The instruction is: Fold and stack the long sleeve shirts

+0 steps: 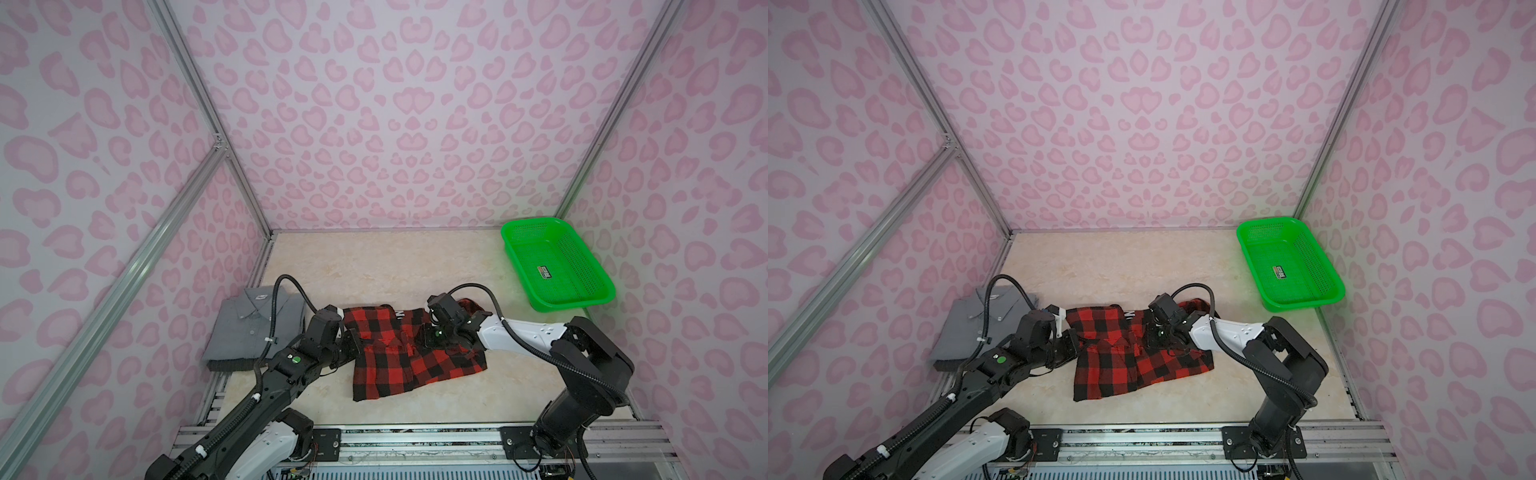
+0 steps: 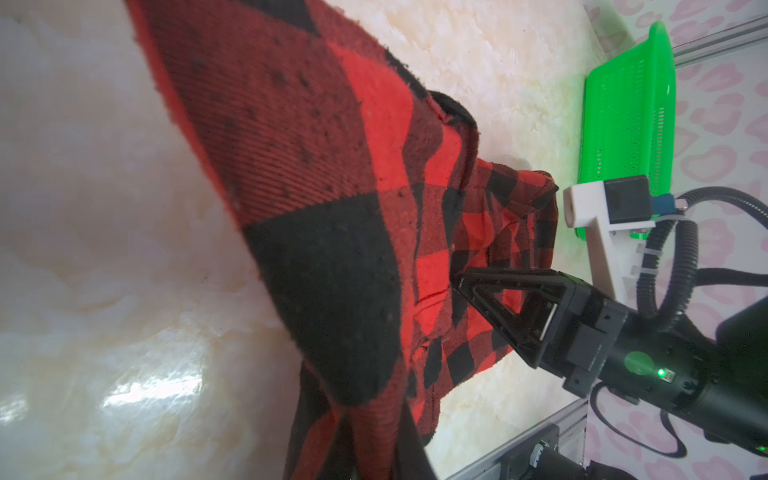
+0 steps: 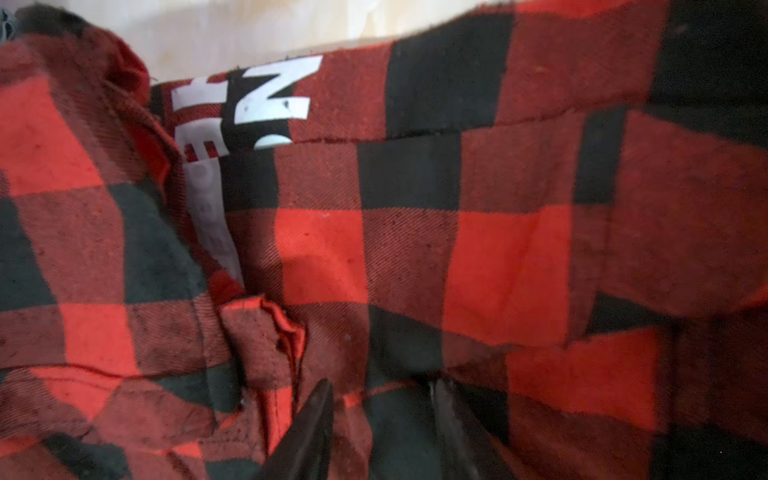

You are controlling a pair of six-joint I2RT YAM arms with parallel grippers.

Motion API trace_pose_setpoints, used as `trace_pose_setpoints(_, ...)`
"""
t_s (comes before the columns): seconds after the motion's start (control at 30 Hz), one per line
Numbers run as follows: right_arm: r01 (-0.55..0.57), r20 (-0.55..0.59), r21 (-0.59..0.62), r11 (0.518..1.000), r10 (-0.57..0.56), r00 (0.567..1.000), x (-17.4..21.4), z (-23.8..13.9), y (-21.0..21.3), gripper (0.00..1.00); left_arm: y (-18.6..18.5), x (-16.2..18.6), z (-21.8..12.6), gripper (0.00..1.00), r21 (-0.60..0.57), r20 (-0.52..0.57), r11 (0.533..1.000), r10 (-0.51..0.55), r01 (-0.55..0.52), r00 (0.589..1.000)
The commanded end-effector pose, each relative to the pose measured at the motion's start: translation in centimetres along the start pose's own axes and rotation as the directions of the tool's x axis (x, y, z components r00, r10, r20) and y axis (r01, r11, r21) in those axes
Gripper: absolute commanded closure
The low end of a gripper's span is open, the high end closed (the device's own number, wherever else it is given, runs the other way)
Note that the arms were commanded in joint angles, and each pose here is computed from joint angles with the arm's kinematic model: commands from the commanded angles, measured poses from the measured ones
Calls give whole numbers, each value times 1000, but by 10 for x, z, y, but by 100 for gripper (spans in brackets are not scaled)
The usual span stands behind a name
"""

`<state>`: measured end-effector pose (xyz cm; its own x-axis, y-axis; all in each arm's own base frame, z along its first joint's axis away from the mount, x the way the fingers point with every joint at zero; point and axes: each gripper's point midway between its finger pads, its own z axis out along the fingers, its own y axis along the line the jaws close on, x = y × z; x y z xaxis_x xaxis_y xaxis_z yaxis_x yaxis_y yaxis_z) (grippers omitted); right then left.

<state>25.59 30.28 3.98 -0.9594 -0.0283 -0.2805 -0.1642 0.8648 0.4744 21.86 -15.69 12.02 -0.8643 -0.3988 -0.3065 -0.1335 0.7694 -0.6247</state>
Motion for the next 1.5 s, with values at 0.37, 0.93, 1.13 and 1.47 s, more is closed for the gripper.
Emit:
trace_pose_setpoints(0.37, 32, -94, -80, 996, -40, 995, 32, 53, 53, 64, -33, -9, -24, 96, -38, -98, 999, -39, 35, 994)
trace_pose_setpoints(0.93, 58, -83, -161, 985, -72, 994, 33, 45, 96, 60, -50, -11, -12, 96, -44, -170, 998, -46, 39, 984)
trace_pose_setpoints(1.13, 59, -91, -162, 985, -74, 993, 35, 51, 101, 60, -55, -10, -8, 96, -48, -184, 999, -33, 25, 982)
trace_pose_setpoints(1.47, 79, -43, -116, 990, -84, 996, 24, 27, 85, 60, -54, -6, 1, 96, -85, -208, 996, -4, -14, 978)
